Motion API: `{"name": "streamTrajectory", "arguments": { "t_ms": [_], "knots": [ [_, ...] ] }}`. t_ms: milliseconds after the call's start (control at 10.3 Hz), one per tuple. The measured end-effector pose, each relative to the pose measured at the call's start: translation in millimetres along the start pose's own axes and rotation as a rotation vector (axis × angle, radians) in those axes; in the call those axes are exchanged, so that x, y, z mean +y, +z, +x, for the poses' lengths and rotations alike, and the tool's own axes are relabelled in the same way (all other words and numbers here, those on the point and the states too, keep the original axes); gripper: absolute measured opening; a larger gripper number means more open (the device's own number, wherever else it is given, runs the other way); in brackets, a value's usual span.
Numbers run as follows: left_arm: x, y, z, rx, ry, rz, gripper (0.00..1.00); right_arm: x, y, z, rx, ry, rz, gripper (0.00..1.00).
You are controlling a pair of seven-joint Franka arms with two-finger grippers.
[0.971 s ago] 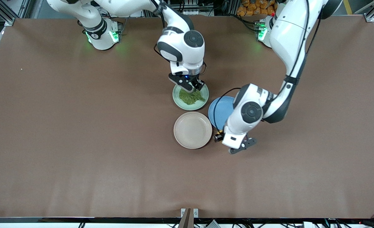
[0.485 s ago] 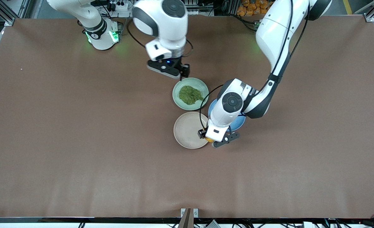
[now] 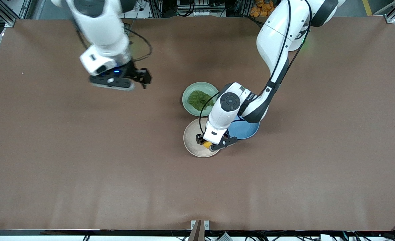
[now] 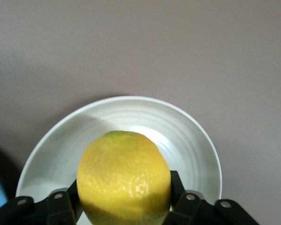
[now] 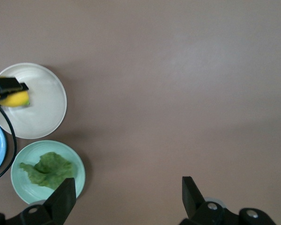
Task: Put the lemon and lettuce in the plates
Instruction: 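Release the lettuce and withdraw the right gripper while the left gripper lowers the lemon, then open the left gripper over the cream plate and withdraw it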
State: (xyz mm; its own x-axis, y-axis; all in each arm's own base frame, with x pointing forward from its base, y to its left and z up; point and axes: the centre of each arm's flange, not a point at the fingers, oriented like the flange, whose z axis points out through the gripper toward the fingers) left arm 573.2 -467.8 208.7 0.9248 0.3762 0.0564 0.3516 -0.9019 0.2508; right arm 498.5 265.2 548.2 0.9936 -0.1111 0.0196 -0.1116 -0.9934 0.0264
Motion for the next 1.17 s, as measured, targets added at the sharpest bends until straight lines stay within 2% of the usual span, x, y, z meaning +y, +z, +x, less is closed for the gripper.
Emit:
{"name": "streamTrajectory", "arguments": {
  "t_ms": [97,194,388,680,971,1165],
  "knots": [
    [1.5,-0.2,-1.6,0.008,0.01,0.003,0.93,32.3,-13.2,11.8,-0.007,-0.042,0.009,1.0],
    [-0.1,-2.1,4.4,0.02,0.006,0.005,1.0,65.5,-28.3,21.7,-0.018,-0.088,0.009,1.0],
    [-18.1,-18.1,45.1,0.06,-0.035,0.045,1.0,123.0,-58.5,38.4,-0.016,-0.148,0.02,1.0],
    [-68.3,-92.5,137.1,0.093,-0.145,0.104,1.0,185.6,-84.3,55.7,0.003,-0.159,0.061,1.0],
    [-155.3,-146.8,211.9,0.025,-0.076,0.212,1.0,238.8,-91.6,63.7,-0.001,-0.148,0.077,1.0],
    [-205.5,-170.9,241.0,-0.039,-0.008,0.257,1.0,252.0,-94.5,65.3,0.005,-0.148,0.078,1.0]
  ]
}}
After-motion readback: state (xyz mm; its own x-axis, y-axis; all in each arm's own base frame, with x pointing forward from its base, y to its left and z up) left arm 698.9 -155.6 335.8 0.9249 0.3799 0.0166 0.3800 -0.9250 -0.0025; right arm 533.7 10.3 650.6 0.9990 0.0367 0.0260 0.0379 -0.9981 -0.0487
